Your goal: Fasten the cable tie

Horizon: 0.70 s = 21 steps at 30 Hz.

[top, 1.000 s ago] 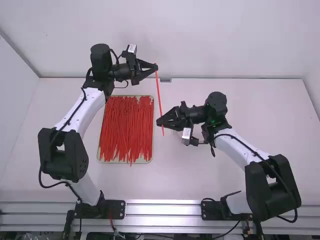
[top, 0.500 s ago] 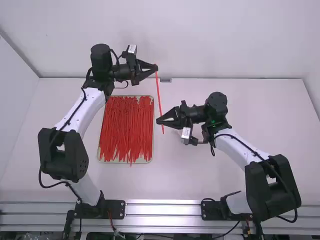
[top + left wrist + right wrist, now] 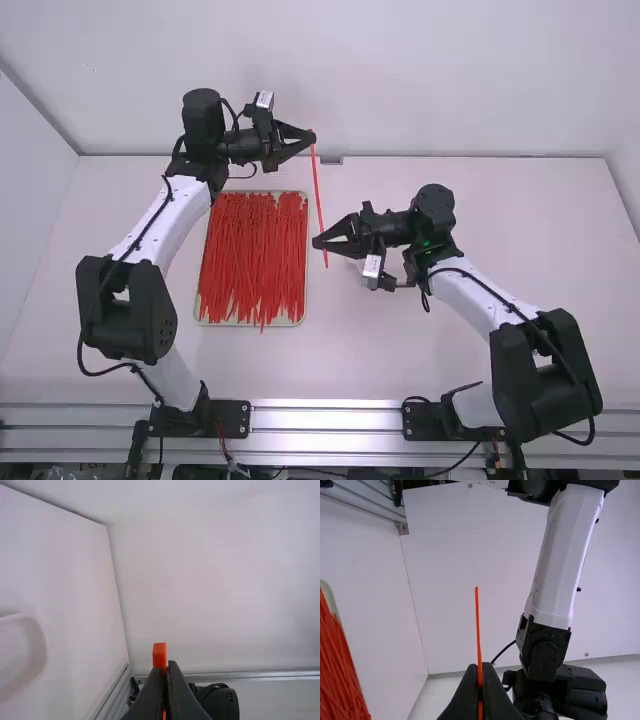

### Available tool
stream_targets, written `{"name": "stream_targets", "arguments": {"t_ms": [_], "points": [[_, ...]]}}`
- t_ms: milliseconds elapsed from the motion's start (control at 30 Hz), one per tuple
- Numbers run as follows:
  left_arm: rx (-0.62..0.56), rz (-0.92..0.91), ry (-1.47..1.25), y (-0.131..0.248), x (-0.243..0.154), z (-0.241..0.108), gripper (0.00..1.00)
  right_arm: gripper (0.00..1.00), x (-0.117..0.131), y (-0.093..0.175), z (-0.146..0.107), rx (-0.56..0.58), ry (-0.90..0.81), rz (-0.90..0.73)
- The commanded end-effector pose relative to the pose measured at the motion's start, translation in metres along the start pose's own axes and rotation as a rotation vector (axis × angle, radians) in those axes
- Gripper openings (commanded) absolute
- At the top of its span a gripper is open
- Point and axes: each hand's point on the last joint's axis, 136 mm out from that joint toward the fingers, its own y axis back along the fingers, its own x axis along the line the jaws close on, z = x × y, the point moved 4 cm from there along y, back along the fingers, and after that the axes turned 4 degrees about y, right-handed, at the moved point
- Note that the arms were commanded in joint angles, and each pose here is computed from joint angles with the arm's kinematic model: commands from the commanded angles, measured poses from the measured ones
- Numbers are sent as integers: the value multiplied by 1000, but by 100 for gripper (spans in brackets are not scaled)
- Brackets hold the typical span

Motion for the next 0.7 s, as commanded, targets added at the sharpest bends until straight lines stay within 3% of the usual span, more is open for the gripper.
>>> {"name": "stream_targets", "arguments": {"t_ms": [0, 233, 367, 667], "points": [[31, -5, -19, 0, 4, -4, 2, 0, 2, 0, 1, -4, -14, 1], [37, -6, -22, -1, 4, -6, 2, 0, 3, 1, -1, 5, -41, 1], [44, -9, -57, -1, 4, -7, 2, 0, 1, 1, -7, 48, -133, -11], [48, 6, -47, -1, 8, -8, 2, 0, 1, 1, -3, 24, -415, -9]]}}
